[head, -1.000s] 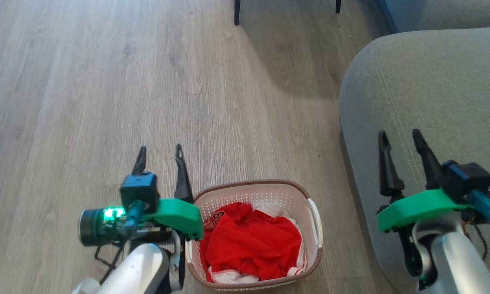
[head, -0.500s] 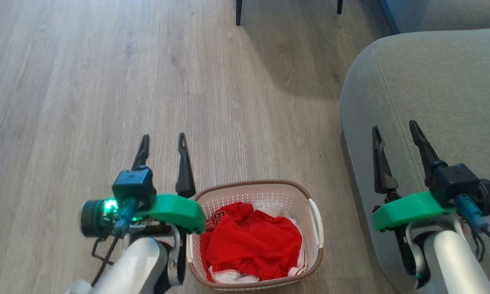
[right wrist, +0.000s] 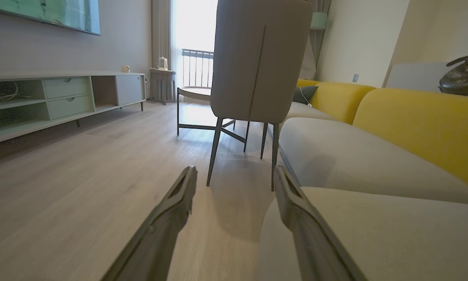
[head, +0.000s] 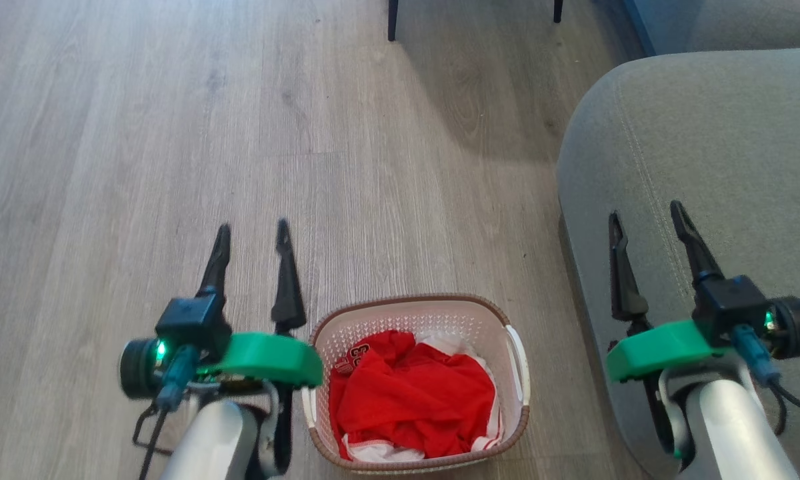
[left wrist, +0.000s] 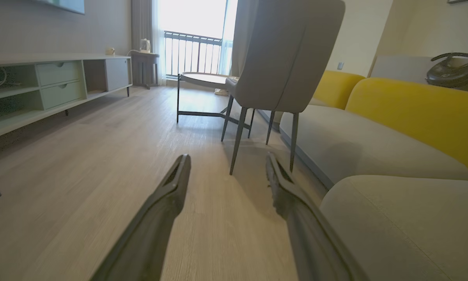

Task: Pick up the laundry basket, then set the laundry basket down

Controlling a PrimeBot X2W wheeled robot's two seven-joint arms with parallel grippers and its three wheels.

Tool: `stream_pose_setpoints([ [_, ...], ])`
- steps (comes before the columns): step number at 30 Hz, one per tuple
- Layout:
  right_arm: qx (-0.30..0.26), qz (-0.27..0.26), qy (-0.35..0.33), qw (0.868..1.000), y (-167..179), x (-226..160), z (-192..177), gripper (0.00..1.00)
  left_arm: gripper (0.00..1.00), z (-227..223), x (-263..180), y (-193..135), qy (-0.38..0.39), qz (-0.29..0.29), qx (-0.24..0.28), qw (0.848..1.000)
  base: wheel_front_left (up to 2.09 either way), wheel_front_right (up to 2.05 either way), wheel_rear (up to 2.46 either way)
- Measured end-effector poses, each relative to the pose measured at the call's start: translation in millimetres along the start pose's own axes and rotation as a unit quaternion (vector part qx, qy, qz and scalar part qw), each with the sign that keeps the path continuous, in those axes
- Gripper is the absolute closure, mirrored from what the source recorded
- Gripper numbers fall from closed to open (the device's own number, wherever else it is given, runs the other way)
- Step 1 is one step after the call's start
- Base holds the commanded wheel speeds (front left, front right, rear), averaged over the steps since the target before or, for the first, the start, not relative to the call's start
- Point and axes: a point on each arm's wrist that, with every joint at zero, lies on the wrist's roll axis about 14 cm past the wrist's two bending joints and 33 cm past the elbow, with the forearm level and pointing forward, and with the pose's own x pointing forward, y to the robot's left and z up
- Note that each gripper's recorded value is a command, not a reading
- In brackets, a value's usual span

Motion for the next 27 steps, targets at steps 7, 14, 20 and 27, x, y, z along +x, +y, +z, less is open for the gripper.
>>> stream_pose_setpoints([
  [7, 0.003, -0.002, 0.062, 0.998, 1, -11, -42, 0.00, 0.00, -38, -13, 8, 0.055, -0.015, -0.002, 0.998, 0.00, 0.00, 0.00],
  [14, 0.011, 0.000, 0.103, 0.995, 5, -20, -66, 0.00, 0.00, -60, -18, 19, 0.092, 0.005, -0.021, 0.996, 0.00, 0.00, 0.00],
  [20, 0.014, -0.003, 0.109, 0.994, 3, -22, -70, 0.00, 0.00, -74, -22, 22, 0.116, 0.009, -0.032, 0.993, 0.00, 0.00, 0.00],
  [27, 0.014, -0.004, 0.110, 0.994, 2, -22, -71, 0.00, 0.00, -73, -22, 20, 0.113, 0.001, -0.012, 0.994, 0.00, 0.00, 0.00],
])
